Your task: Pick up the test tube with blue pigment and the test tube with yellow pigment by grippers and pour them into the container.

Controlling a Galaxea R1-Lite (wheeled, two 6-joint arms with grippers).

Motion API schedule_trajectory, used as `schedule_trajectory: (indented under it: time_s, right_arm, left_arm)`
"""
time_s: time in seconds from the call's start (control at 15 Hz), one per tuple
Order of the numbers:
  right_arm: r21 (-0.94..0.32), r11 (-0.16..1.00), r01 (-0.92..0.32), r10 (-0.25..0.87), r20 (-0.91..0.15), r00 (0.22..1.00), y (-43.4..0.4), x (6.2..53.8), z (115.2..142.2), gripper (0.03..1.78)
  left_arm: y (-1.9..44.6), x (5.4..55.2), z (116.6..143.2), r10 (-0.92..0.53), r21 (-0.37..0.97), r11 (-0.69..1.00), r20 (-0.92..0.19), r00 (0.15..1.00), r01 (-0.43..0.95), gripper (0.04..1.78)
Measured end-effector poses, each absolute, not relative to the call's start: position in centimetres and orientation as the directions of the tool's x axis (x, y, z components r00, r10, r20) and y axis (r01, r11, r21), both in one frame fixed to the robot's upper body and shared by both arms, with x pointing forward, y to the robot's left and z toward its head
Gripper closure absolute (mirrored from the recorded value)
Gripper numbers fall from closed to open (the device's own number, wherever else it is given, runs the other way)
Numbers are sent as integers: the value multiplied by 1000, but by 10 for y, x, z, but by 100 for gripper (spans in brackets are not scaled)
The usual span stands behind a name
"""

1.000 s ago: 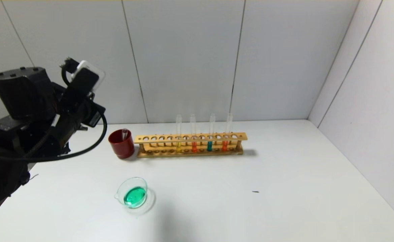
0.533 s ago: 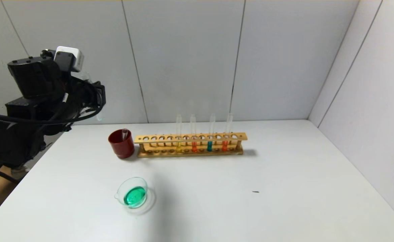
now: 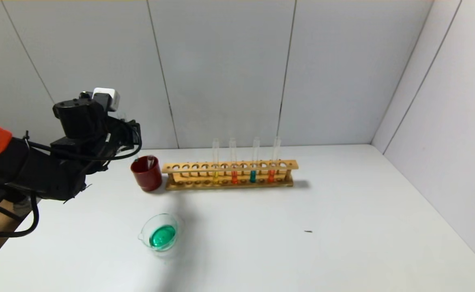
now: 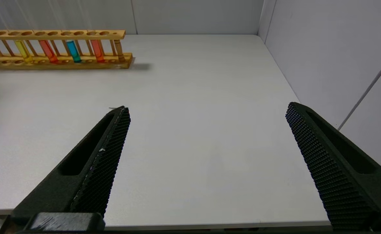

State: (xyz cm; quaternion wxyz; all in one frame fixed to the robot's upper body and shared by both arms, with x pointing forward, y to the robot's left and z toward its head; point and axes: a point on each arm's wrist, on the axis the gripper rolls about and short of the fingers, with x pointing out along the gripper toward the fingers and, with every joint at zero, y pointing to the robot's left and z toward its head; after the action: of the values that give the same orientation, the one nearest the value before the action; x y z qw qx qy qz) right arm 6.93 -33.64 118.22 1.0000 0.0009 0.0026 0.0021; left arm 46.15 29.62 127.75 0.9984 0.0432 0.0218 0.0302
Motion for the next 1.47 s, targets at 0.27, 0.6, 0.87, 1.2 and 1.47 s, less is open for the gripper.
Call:
schedule_trajectory:
  time_s: [0.27, 0.6, 0.87, 1.2, 1.47]
  right_arm:
    - [2, 1000, -4, 4, -6, 1000, -336, 69, 1182, 6]
    - [2, 1000, -4, 4, -6, 1000, -336, 69, 1182, 6]
    - [2, 1000, -4, 4, -6, 1000, -336, 69, 1182, 6]
    - [2, 1000, -4, 4, -6, 1000, -336, 69, 1182, 6]
    - [2, 1000, -4, 4, -6, 1000, -336, 69, 1182, 6]
  left_arm:
    - [293, 477, 1251, 39, 93, 995, -70, 997, -32, 148]
    - [292, 490, 1232, 41, 88, 996, -96, 995, -32, 148]
    - [292, 499, 1220, 43, 90, 995, -100, 994, -34, 137]
    - [292, 500, 1217, 45, 92, 995, -97, 994, -36, 65]
    - [292, 497, 1230, 45, 96, 995, -64, 997, -39, 17]
